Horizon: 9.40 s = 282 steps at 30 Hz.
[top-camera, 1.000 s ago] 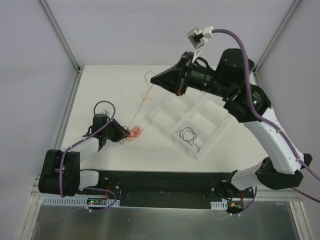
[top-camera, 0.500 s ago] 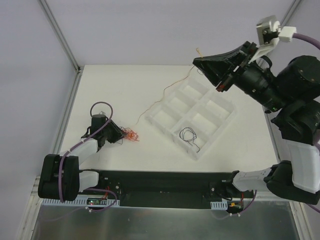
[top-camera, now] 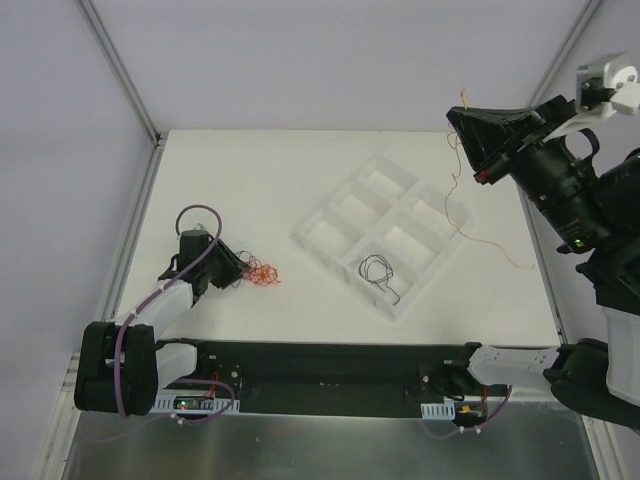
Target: Untangle the cables
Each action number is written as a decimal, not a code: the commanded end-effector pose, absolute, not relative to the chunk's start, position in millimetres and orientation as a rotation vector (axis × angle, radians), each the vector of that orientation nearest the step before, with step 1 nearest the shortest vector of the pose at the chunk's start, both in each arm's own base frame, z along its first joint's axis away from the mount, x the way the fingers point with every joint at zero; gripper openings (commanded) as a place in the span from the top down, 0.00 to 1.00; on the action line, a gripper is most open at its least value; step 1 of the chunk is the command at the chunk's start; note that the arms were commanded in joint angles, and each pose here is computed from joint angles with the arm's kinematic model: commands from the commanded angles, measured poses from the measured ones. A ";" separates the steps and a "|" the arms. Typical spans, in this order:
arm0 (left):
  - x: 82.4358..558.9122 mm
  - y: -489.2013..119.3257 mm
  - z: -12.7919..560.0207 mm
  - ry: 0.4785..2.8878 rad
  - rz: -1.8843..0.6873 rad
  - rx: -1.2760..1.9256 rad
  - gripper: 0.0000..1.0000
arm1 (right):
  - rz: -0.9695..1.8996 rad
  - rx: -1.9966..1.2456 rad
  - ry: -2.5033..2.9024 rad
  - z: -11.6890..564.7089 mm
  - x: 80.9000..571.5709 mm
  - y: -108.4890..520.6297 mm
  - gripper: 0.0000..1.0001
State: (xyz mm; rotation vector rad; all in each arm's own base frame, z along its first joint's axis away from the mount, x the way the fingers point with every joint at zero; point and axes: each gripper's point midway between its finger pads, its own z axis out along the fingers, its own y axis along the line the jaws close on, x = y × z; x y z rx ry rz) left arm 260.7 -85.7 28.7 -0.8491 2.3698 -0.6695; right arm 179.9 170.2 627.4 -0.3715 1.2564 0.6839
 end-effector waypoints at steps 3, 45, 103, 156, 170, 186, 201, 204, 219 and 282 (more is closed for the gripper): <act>268.3 -92.0 75.7 2.301 -0.747 -0.711 0.51 | 0.434 -0.314 1.361 588.9 218.5 155.9 1.00; 259.5 -115.1 165.5 2.193 -0.898 -0.338 0.18 | 0.386 -0.162 1.616 462.0 320.9 128.6 1.00; 253.0 -106.1 161.8 2.248 -0.801 -0.280 0.19 | 0.402 -0.025 2.497 170.6 335.6 125.9 0.44; 245.1 -120.1 118.4 2.451 -0.912 -0.363 0.26 | 0.291 -0.197 2.620 101.7 345.9 129.6 0.77; 251.7 -110.5 99.8 2.499 -0.775 -0.398 0.42 | 0.730 -0.450 2.211 212.8 306.2 293.4 0.38; 223.9 -83.8 116.7 2.217 -0.674 -0.569 0.44 | 1.041 -0.926 2.181 138.4 260.9 504.7 0.43; 218.8 -85.9 132.2 2.182 -0.700 -0.543 0.37 | 0.986 -1.000 2.286 94.5 253.0 506.0 0.83; 218.8 -88.3 131.7 2.186 -0.717 -0.542 0.29 | 0.994 -1.002 2.284 107.7 251.0 502.1 0.99; 228.8 -129.5 117.6 2.296 -1.008 -0.470 0.12 | 1.409 -0.851 2.169 214.7 205.4 479.5 1.00; 251.2 -150.1 137.4 2.306 -1.181 -0.323 0.09 | 0.048 -0.612 2.512 150.0 265.2 165.1 1.00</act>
